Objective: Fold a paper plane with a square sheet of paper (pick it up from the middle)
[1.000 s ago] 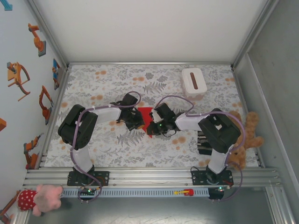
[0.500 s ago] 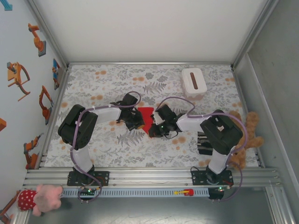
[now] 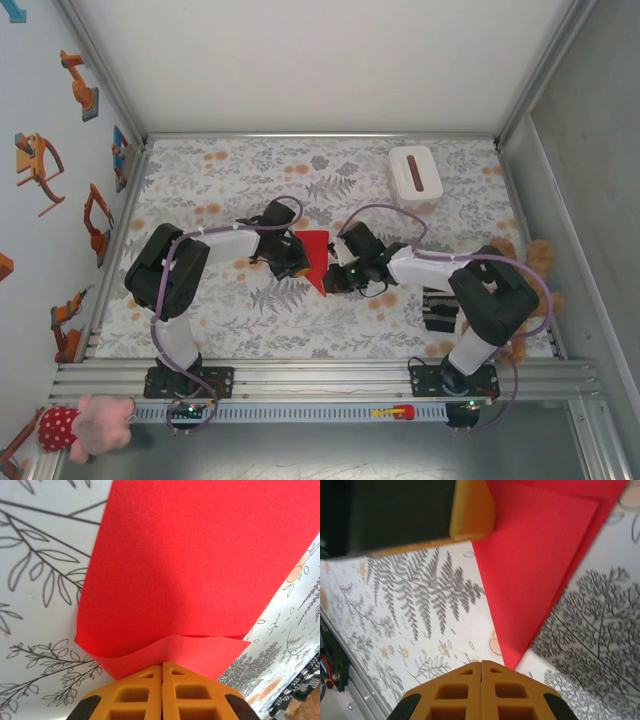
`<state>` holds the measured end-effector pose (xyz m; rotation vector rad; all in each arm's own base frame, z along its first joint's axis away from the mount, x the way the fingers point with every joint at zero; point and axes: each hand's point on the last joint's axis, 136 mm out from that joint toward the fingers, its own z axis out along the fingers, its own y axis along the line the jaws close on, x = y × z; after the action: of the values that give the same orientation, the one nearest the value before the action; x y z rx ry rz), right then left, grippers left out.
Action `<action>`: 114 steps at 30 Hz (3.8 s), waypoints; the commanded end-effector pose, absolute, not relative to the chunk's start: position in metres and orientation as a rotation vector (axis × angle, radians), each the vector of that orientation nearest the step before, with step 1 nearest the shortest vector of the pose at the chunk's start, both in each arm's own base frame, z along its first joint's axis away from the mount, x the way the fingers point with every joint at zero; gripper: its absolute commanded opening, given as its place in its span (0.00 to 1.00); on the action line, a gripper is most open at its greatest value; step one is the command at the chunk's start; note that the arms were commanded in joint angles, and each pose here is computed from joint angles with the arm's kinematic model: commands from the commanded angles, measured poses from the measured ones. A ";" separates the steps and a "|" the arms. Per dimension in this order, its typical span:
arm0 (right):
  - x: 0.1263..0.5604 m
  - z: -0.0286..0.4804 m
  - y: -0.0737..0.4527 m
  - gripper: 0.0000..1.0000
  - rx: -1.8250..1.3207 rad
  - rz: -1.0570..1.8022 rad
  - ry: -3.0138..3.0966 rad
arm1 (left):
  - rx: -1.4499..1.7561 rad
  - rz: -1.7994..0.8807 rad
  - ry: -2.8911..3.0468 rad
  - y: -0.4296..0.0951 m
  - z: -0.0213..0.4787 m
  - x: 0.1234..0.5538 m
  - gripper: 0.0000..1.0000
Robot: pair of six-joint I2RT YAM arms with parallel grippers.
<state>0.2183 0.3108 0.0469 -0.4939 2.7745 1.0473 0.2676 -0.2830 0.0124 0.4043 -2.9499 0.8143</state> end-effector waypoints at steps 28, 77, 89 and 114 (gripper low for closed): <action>0.220 -0.014 0.297 0.00 -0.453 0.821 2.983 | 0.061 1.043 -3.040 -0.299 0.041 0.253 0.07; 0.213 -0.020 0.273 0.00 -0.543 0.614 3.065 | 0.269 0.780 -3.139 -0.189 0.015 0.343 0.10; 0.266 0.083 0.327 0.11 -0.375 0.960 2.667 | 0.632 1.176 -3.181 -0.195 0.077 0.324 0.38; 0.278 0.018 0.314 0.15 -0.200 0.850 2.822 | 0.623 1.281 -3.026 -0.258 0.045 0.285 0.44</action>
<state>0.2743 0.3171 0.0221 -0.2216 2.8102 0.8812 0.2796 -0.2476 0.0380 0.6304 -3.0458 1.2309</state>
